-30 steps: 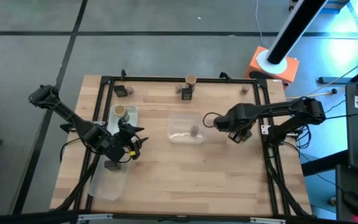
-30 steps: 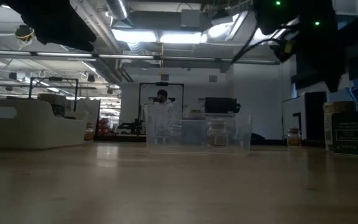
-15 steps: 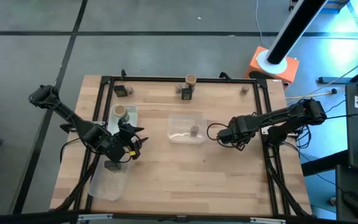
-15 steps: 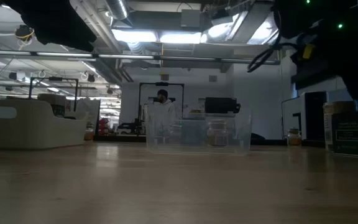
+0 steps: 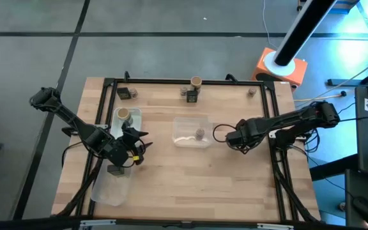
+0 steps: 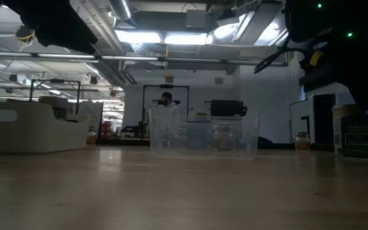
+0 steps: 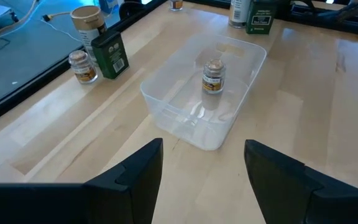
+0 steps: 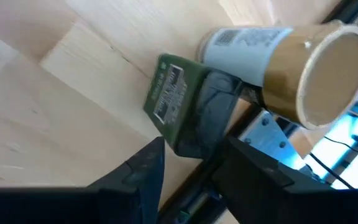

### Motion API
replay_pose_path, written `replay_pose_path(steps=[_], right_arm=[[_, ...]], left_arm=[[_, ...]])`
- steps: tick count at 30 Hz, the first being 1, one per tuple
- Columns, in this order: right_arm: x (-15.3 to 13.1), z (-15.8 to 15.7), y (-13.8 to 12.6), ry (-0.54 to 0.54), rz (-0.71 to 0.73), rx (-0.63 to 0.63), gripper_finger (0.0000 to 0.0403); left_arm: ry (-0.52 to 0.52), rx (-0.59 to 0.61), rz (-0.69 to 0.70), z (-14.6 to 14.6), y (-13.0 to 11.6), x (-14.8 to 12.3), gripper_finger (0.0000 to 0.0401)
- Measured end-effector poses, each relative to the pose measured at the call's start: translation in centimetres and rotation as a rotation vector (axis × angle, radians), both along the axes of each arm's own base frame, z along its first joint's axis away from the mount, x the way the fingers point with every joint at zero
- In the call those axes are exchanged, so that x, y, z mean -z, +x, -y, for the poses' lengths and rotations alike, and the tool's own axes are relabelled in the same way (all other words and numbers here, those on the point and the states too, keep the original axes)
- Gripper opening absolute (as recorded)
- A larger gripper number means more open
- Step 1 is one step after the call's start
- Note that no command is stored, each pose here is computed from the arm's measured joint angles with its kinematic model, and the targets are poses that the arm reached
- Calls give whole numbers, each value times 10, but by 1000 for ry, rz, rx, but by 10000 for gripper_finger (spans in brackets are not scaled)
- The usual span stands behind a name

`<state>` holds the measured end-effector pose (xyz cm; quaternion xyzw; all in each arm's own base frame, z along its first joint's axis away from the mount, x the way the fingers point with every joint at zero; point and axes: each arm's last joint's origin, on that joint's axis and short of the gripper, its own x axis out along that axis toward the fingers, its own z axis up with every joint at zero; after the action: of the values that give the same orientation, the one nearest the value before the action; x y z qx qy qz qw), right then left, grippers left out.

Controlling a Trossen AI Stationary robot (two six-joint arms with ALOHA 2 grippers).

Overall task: Sort spices by type
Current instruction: Put the black seasoning can into the bottom transparent bin

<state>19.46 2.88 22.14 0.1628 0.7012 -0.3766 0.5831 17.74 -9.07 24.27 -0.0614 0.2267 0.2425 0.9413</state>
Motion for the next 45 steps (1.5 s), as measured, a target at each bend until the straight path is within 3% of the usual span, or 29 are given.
replay_pose_path(steps=[5,15,22,34,45], right_arm=[[-3,0,-1,5,32,4,183],[12,3,-17,-34,10,63,303],[28,4,-18,-42,43,63,330],[47,3,-15,4,127,16,324],[48,2,-9,13,180,-50,181]], left_arm=[[-6,6,-4,0,0,0,210],[-7,7,-3,0,0,0,210],[-7,7,-3,0,0,0,210],[-7,7,-2,0,0,0,210],[0,11,-6,0,0,0,210]])
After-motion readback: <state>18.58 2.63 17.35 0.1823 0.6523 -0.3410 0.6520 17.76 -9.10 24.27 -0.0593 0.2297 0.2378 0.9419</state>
